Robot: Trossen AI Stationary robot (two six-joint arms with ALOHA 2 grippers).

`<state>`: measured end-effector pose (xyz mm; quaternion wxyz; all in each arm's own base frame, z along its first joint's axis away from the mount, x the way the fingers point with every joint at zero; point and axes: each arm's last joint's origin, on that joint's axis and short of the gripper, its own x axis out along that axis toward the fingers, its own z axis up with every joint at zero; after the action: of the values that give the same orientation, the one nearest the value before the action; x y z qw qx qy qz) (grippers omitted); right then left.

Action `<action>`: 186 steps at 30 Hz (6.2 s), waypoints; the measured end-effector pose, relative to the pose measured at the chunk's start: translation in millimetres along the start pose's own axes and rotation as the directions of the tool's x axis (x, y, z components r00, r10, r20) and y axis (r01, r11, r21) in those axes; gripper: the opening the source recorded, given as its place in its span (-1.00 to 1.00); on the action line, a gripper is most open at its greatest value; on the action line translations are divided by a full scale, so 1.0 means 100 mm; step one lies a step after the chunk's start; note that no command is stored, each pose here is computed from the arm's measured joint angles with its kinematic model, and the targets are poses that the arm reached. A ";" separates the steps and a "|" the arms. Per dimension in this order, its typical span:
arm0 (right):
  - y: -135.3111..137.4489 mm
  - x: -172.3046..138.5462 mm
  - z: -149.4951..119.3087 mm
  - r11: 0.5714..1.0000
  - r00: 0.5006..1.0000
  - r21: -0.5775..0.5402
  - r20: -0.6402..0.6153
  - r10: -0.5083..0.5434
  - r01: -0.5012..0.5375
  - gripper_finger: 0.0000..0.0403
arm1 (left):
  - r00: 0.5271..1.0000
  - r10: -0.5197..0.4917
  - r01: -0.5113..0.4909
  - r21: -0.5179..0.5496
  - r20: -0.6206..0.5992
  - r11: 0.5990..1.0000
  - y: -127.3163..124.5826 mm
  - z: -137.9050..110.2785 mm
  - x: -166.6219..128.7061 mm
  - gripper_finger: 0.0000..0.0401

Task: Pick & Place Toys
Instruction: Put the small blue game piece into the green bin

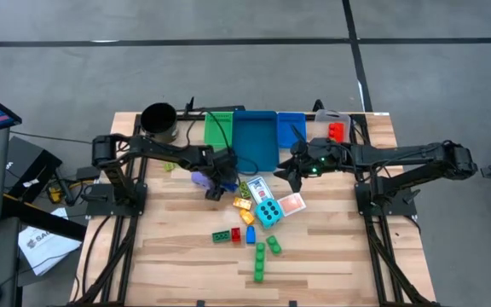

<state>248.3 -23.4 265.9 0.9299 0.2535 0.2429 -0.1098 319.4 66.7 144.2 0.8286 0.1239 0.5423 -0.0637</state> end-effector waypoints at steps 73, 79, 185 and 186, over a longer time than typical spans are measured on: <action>-0.03 -0.74 0.32 0.996 0.934 -0.082 0.357 0.008 0.022 -0.11 | 0.828 0.198 -0.059 -0.269 0.525 0.961 0.01 0.24 -1.39 -0.35; -0.09 -0.83 0.39 0.994 0.905 -0.087 0.424 -0.022 0.065 -0.11 | 0.690 0.342 -0.078 -0.403 0.638 0.912 0.06 0.31 -1.66 -0.35; -0.13 -0.74 0.36 0.993 0.925 -0.072 0.376 -0.055 0.088 -0.11 | 0.826 0.556 -0.238 -0.842 0.087 0.485 1.41 -0.83 -1.02 -0.25; -0.13 -0.74 0.36 0.994 0.925 -0.072 0.376 -0.054 0.088 -0.11 | 0.825 0.559 -0.242 -0.842 0.083 0.482 1.41 -0.83 -1.02 -0.23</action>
<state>195.3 -47.5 325.1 0.9647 0.1780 0.0754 -0.1789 239.0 222.3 225.1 0.8645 -0.1507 0.3103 0.3654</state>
